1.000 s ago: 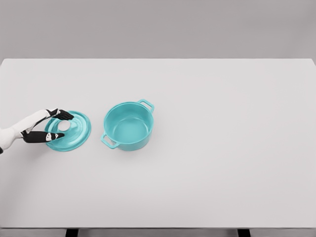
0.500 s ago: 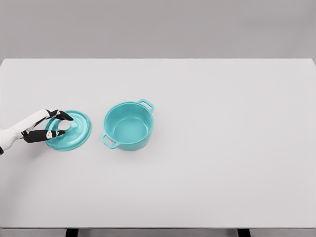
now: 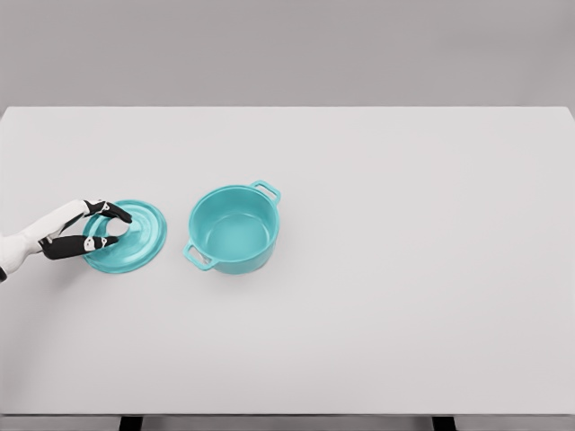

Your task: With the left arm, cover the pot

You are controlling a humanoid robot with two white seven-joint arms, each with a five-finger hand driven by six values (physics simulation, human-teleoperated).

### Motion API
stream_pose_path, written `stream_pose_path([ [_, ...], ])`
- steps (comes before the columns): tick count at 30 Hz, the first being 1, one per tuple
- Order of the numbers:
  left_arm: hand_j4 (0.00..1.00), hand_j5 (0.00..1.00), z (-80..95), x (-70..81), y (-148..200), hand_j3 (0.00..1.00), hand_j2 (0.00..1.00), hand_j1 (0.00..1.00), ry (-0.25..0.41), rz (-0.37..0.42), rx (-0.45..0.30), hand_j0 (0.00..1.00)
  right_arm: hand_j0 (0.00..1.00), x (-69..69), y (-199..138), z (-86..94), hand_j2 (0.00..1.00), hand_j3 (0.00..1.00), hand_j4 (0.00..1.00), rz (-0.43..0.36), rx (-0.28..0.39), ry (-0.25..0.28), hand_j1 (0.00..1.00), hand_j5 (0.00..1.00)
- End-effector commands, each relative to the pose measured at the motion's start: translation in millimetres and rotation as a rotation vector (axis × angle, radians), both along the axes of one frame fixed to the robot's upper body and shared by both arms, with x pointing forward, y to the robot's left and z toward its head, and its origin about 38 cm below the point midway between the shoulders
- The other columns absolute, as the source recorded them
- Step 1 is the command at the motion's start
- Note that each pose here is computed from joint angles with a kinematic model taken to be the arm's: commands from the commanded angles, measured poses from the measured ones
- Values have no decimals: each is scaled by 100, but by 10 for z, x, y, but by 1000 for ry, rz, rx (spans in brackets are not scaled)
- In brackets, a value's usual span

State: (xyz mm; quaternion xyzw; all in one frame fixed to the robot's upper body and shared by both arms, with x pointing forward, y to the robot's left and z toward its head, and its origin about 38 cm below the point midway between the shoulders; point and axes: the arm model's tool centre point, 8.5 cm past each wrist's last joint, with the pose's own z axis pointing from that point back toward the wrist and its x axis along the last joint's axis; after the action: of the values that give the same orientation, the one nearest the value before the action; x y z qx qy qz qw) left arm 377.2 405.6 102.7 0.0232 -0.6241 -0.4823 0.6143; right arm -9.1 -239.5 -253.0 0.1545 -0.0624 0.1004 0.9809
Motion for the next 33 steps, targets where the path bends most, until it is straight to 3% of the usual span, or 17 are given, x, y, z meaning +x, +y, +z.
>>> stream_pose_path([
  [1, 54, 54, -65, -35, 0, 54, 54, 54, 14, -30, 52, 54, 100, 0, 0, 0, 100, 100, 100, 1, 0, 0, 100, 100],
  [9, 53, 53, 75, -45, -132, 53, 53, 53, -42, -97, 23, 53, 100, -9, 0, 0, 100, 100, 100, 1, 1, 0, 100, 100],
  [17, 53, 53, 165, -21, -170, 53, 53, 53, -64, -108, 9, 53, 100, 1, 0, 0, 100, 100, 100, 1, 1, -1, 100, 100],
  [33, 53, 53, 515, 73, -326, 53, 53, 53, -156, -152, -19, 53, 100, 1, 0, 0, 100, 100, 100, 1, 1, -1, 100, 100],
])
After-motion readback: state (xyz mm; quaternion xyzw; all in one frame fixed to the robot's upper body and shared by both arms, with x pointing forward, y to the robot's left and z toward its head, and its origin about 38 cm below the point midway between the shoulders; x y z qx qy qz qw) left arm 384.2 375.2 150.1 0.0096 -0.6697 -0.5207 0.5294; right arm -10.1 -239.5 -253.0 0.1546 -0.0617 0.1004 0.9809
